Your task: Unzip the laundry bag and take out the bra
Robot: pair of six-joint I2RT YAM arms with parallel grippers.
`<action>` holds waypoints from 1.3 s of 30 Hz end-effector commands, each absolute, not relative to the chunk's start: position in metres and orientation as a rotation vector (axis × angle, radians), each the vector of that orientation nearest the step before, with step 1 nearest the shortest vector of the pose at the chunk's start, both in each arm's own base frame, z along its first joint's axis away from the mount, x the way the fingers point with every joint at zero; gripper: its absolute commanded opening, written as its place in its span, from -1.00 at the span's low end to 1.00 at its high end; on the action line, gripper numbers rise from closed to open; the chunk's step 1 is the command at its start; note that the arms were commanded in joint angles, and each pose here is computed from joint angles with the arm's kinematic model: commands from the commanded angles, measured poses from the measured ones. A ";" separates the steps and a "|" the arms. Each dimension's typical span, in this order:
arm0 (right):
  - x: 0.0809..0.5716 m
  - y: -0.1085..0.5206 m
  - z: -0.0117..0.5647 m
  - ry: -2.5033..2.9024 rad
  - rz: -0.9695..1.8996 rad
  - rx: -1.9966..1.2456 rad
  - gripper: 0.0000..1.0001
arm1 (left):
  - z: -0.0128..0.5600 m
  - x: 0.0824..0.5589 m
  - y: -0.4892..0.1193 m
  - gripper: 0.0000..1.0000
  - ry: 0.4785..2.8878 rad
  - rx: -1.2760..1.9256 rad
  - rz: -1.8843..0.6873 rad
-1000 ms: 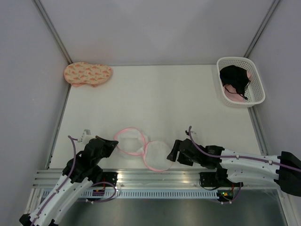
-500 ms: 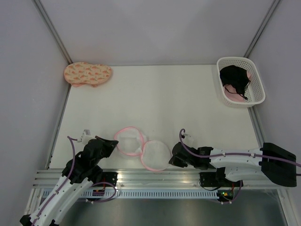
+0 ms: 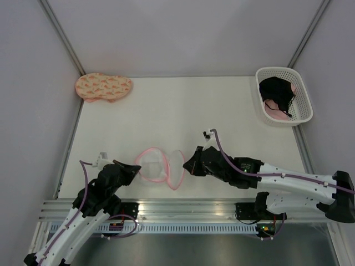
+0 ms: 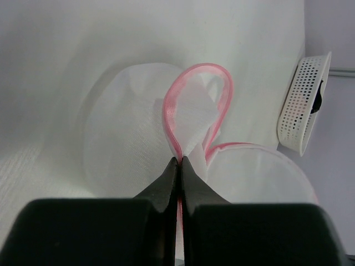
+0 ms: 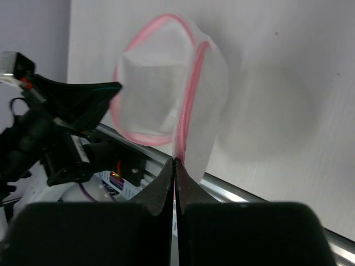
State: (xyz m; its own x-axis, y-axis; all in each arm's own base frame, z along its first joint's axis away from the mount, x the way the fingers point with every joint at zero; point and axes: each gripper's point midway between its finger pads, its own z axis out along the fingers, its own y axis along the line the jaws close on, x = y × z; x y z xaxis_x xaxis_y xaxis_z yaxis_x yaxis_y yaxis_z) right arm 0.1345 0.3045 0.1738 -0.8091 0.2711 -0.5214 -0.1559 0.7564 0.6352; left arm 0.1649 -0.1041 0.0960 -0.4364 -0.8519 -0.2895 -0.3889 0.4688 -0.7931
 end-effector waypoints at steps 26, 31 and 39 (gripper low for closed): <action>0.166 0.484 0.169 2.221 1.007 -0.517 -0.99 | 0.126 0.172 -0.117 0.61 1.954 -0.901 -0.963; 0.175 0.485 0.159 2.235 1.001 -0.502 -0.99 | 0.122 0.169 -0.114 0.61 1.950 -0.907 -0.964; 0.167 0.496 0.168 2.113 1.132 -0.595 -0.01 | 0.103 0.165 -0.107 0.59 1.977 -0.979 -0.915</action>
